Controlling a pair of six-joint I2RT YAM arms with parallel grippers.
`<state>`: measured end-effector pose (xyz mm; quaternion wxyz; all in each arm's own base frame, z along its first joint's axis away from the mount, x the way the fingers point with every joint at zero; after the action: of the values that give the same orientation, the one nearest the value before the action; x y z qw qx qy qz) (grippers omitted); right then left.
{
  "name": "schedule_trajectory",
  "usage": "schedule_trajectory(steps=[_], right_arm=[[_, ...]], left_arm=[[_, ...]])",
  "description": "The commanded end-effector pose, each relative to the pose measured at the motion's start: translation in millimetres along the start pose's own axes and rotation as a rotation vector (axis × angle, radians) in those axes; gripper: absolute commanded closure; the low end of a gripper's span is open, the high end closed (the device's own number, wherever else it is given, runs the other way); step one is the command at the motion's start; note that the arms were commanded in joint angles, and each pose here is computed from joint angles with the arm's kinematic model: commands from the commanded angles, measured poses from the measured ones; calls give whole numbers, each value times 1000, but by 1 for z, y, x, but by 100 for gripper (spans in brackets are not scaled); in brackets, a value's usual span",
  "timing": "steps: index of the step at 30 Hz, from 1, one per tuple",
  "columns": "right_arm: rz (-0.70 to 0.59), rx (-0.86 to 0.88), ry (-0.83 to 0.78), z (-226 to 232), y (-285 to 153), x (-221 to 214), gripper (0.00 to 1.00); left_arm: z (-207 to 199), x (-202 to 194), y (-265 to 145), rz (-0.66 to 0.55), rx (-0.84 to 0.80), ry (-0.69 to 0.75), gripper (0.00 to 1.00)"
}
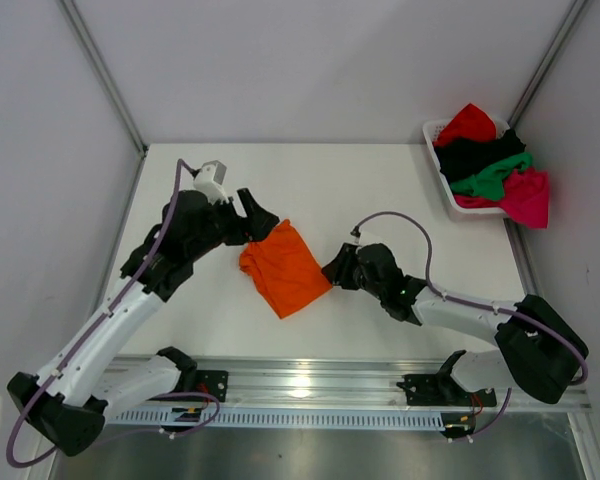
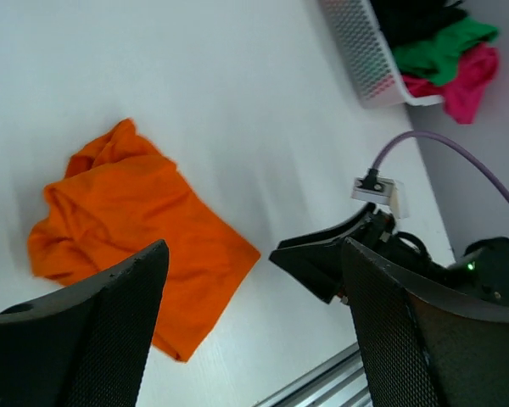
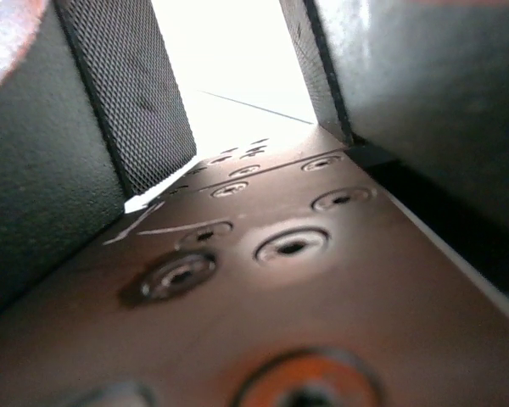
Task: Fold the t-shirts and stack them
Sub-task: Fold the tshirt
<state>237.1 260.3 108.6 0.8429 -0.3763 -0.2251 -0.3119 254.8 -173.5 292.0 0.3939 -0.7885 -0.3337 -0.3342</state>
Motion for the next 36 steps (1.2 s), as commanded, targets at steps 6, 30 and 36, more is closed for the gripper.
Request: schedule_trajectory(steps=[6, 30, 36], right_arm=[[-98, 164, -87, 56, 1, 42, 57], [-406, -130, 19, -10, -78, 137, 56], [-456, -99, 23, 1, -99, 151, 56]], left_arm=[[-9, -36, 49, 115, -162, 2, 16], [66, -147, 124, 573, 272, -149, 23], [59, -169, 133, 631, 233, -225, 24]])
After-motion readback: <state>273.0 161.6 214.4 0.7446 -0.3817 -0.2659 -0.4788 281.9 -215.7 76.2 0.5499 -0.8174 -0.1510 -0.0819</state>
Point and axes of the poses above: each gripper's point midway between its finger pads, its own y axis out along the fingers, its own z axis along the line the jaws close on, x = y × z, the point moved 3 cm from there along -y, back along the fingers, and after that the axes turned 3 degrees about y, right-handed, at the moved point
